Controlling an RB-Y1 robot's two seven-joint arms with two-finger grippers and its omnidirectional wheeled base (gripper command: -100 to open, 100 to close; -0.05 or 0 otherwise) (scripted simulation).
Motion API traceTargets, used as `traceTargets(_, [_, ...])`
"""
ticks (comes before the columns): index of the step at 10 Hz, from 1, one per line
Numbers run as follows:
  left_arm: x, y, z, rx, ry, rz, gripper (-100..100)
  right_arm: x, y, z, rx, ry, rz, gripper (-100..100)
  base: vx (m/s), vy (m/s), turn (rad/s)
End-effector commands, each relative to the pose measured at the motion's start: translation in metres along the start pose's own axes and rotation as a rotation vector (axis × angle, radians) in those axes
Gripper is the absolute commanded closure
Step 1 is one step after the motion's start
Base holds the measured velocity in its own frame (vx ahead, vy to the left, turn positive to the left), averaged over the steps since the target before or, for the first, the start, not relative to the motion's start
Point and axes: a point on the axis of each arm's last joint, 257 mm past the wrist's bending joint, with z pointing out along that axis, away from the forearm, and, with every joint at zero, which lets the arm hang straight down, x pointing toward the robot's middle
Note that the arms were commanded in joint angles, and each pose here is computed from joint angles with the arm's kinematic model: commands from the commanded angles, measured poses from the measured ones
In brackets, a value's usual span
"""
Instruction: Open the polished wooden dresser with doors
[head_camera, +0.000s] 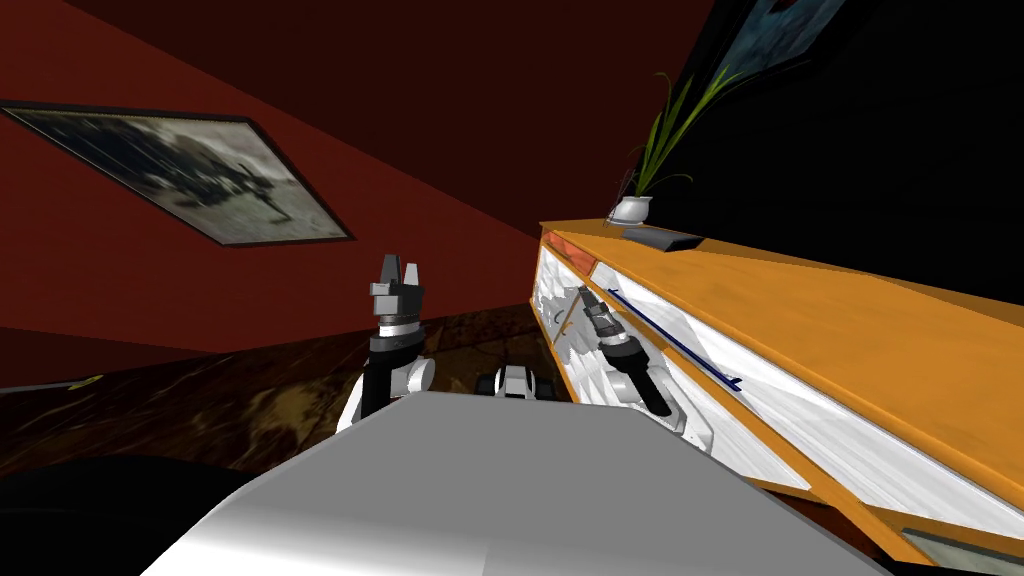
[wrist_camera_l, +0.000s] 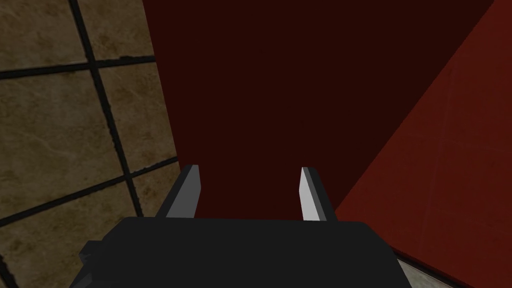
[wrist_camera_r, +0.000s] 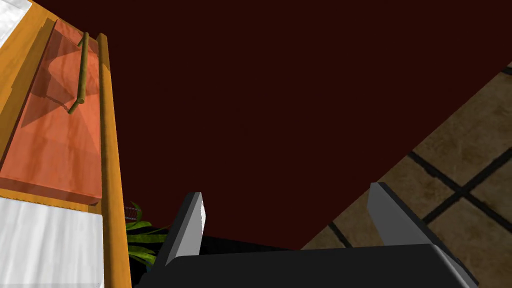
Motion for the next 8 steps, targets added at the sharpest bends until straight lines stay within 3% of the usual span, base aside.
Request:
traceTargets(1, [0.000,0.000,0.000,0.000,0.000,0.000,0,0.021,-0.021,-0.004,0.019,0.111,-0.132,-100,0.052,0.114,0.019])
traceTargets(2, [0.000,0.000,0.000,0.000,0.000,0.000,0,0.030,-0.033,-0.006,0.027,0.159,-0.193,-100,0.069,0.132,0.018])
traceTargets(3, [0.000,0.000,0.000,0.000,0.000,0.000,0,0.030,-0.033,-0.007,0.024,0.172,-0.204,-100,0.062,0.104,0.001])
traceTargets(5, [0.000,0.000,0.000,0.000,0.000,0.000,0,0.045,-0.059,-0.013,0.040,0.271,-0.337,-100,0.061,0.115,0.013])
traceTargets(6, [0.000,0.000,0.000,0.000,0.000,0.000,0,0.044,-0.060,-0.014,0.037,0.282,-0.346,-100,0.053,0.092,0.004])
traceTargets(8, [0.000,0.000,0.000,0.000,0.000,0.000,0,0.053,-0.089,-0.023,0.050,0.380,-0.487,-100,0.067,0.097,0.012])
